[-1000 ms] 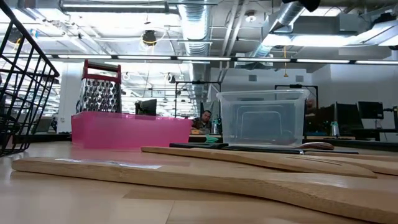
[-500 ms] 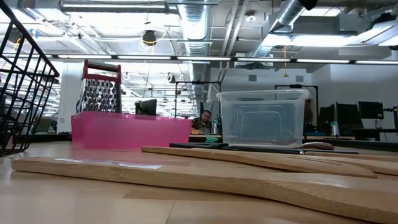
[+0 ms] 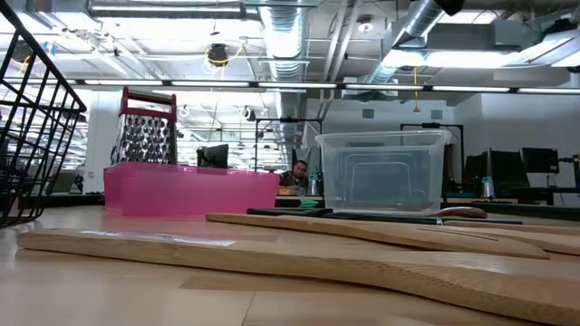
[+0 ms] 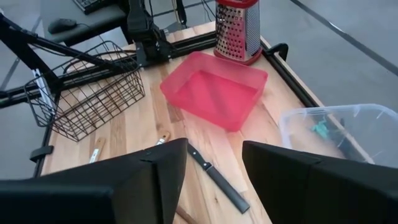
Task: Pick & Place Kitchen Items
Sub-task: Put the black kitchen knife into the wire basket
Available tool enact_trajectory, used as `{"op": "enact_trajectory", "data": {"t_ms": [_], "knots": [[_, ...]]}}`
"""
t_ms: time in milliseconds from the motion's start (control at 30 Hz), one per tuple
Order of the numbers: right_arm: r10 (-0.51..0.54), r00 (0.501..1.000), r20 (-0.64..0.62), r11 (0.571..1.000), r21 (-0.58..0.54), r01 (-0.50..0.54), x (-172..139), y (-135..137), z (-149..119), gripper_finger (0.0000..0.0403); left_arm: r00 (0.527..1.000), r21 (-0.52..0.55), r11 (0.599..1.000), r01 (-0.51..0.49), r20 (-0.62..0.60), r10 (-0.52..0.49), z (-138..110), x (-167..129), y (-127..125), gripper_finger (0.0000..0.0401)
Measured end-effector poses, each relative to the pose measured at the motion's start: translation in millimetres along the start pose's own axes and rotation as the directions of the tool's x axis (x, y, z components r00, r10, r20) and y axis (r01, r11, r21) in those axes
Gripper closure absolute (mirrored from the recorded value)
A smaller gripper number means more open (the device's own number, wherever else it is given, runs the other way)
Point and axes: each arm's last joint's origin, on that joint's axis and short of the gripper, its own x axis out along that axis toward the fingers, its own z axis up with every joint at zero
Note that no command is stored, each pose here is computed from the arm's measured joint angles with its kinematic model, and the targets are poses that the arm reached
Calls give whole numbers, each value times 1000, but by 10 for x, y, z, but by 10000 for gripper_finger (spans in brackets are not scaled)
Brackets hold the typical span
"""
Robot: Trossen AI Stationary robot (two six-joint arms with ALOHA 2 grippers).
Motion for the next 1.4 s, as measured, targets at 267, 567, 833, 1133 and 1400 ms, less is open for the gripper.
{"op": "enact_trajectory", "data": {"t_ms": [267, 567, 833, 1133, 1400], "knots": [[1, 1000, -4, 999, 53, -1, 0, 0, -4, 230, 802, 367, 789, -493, -159, 575, -535, 291, 57, 358], [1, 1000, -4, 999, 53, -1, 1, 0, -4, 230, 743, 450, 724, -523, -175, 646, -725, 383, 51, 357], [2, 1000, -4, 999, 53, -1, 1, 0, -3, 230, 820, 326, 825, -462, -197, 537, -419, 80, -237, 353], [25, 1000, -9, 998, 53, -24, 1, 7, -6, 230, 866, -212, 853, -477, -278, 415, -49, -492, -490, 353], [25, 1000, -12, 999, 46, -25, 1, 7, -9, 230, 815, -401, 712, -577, -330, 475, 32, -800, -726, 352]]}}
